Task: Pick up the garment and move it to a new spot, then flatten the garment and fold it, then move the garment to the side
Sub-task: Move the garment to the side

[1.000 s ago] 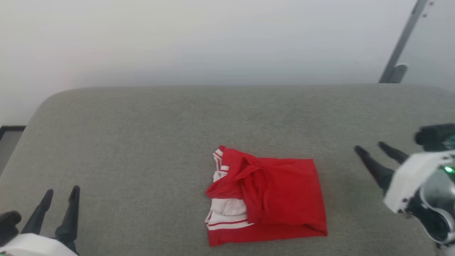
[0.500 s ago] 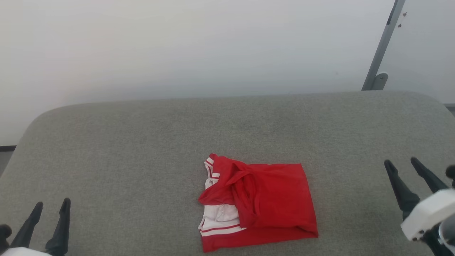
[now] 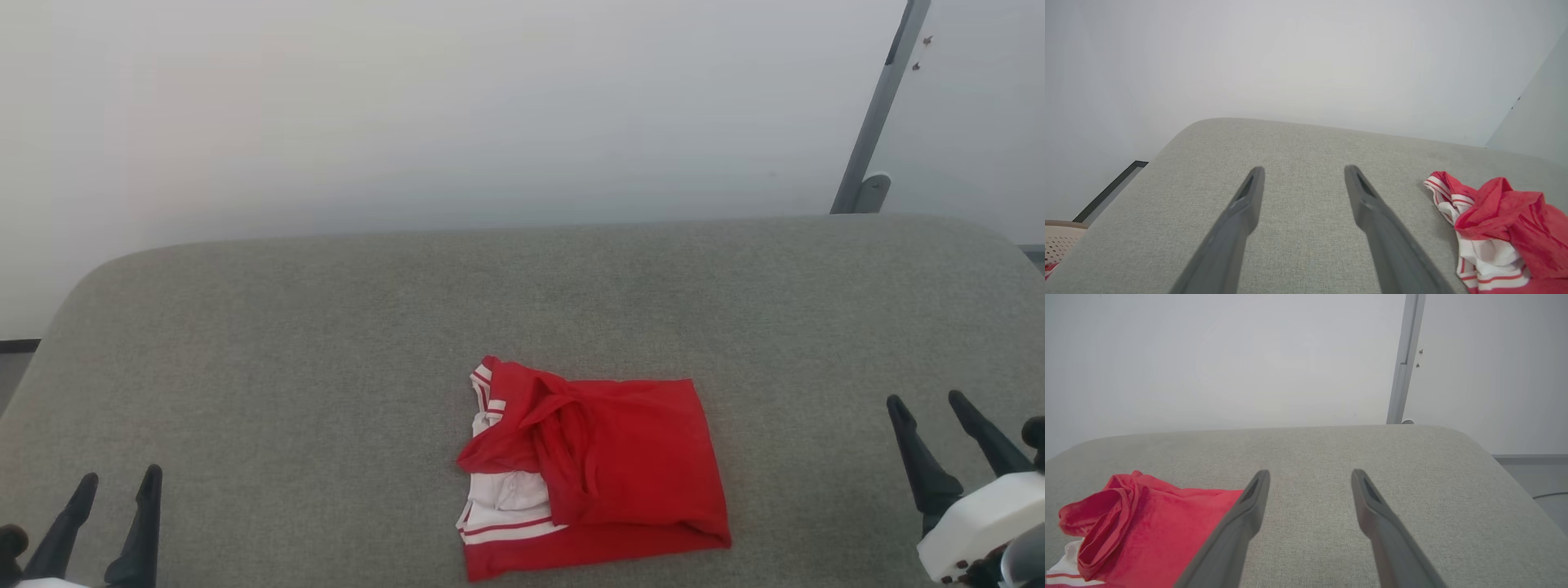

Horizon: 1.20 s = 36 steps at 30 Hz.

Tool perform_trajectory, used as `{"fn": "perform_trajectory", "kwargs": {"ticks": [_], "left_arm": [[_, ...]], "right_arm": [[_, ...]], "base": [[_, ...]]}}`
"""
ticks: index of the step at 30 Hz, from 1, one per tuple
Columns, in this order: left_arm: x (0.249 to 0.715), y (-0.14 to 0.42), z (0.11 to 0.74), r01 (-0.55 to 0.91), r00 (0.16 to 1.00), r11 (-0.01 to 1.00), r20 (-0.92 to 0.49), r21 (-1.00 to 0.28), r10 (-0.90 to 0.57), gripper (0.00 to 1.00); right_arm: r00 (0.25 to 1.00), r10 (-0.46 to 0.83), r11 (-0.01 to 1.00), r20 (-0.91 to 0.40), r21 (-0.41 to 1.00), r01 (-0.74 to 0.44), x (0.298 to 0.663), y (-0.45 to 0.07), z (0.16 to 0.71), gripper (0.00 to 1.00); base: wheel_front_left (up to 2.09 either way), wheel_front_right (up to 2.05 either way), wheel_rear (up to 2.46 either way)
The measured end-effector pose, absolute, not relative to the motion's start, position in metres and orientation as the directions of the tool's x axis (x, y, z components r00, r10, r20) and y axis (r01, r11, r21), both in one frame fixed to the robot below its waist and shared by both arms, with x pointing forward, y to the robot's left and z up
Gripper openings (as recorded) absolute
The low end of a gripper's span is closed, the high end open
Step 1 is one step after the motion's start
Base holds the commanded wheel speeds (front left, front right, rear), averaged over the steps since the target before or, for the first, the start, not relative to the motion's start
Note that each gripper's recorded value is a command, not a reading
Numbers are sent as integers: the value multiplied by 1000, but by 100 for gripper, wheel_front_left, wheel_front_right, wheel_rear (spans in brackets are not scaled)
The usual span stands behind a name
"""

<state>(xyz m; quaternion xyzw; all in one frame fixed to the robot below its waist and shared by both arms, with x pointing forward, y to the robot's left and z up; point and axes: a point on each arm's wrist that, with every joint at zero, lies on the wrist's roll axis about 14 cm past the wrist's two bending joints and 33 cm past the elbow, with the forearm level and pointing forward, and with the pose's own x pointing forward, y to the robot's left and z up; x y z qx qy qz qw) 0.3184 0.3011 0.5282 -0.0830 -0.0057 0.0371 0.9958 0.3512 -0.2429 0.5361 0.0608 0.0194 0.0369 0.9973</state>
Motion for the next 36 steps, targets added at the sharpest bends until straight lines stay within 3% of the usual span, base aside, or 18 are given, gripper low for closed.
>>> {"fn": "perform_trajectory", "kwargs": {"ticks": [21, 28, 36], "left_arm": [[315, 302, 527, -78, 997, 984, -4, -162, 79, 100], [307, 310, 526, -106, 994, 981, -13, -163, 105, 100], [294, 318, 517, -149, 989, 972, -39, -181, 145, 100]], "right_arm": [[990, 127, 981, -65, 156, -115, 355, -224, 530, 100], [955, 224, 961, -194, 204, -184, 371, -197, 513, 100], [834, 339, 938, -435, 229, -261, 385, -166, 477, 100]], "base": [[0, 0, 0], [0, 0, 0], [0, 0, 0]]}}
